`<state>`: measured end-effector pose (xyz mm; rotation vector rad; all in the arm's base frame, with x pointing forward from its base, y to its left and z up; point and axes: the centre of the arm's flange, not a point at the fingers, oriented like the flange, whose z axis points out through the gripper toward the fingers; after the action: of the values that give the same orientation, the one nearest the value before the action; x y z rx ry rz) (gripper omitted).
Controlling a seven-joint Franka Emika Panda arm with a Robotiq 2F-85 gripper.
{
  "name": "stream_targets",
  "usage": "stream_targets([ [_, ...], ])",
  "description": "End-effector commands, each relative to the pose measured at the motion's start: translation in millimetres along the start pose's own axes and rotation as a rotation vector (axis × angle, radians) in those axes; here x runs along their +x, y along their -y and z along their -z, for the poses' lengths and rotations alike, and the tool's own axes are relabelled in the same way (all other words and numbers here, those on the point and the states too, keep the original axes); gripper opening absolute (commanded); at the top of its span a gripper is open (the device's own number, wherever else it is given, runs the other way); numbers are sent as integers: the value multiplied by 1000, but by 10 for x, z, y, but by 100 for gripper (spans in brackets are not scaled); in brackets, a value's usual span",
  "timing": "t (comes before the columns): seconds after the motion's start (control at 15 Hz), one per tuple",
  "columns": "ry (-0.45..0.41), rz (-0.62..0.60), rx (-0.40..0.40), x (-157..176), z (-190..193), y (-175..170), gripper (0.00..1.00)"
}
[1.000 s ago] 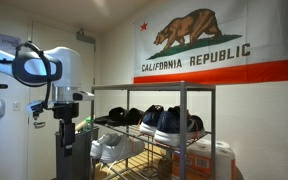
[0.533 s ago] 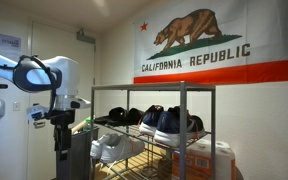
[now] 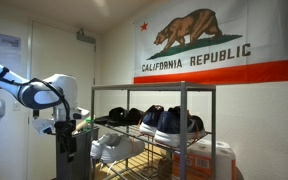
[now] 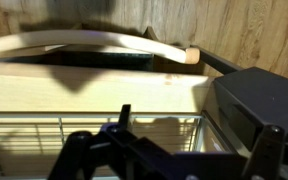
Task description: Pick up the right white tennis shoe from the third shelf and put it on the topmost shelf
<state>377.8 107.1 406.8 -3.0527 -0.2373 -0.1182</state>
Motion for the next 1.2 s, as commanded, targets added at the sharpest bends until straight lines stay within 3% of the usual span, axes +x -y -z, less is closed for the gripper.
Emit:
stream_targets([
  [0.0,-77,0,-2,262,-183,56,100],
  [0.47,-236,-76,-9,568,-296,44,100],
  [1.13,-363,-351,26,733,-234,-106,100],
])
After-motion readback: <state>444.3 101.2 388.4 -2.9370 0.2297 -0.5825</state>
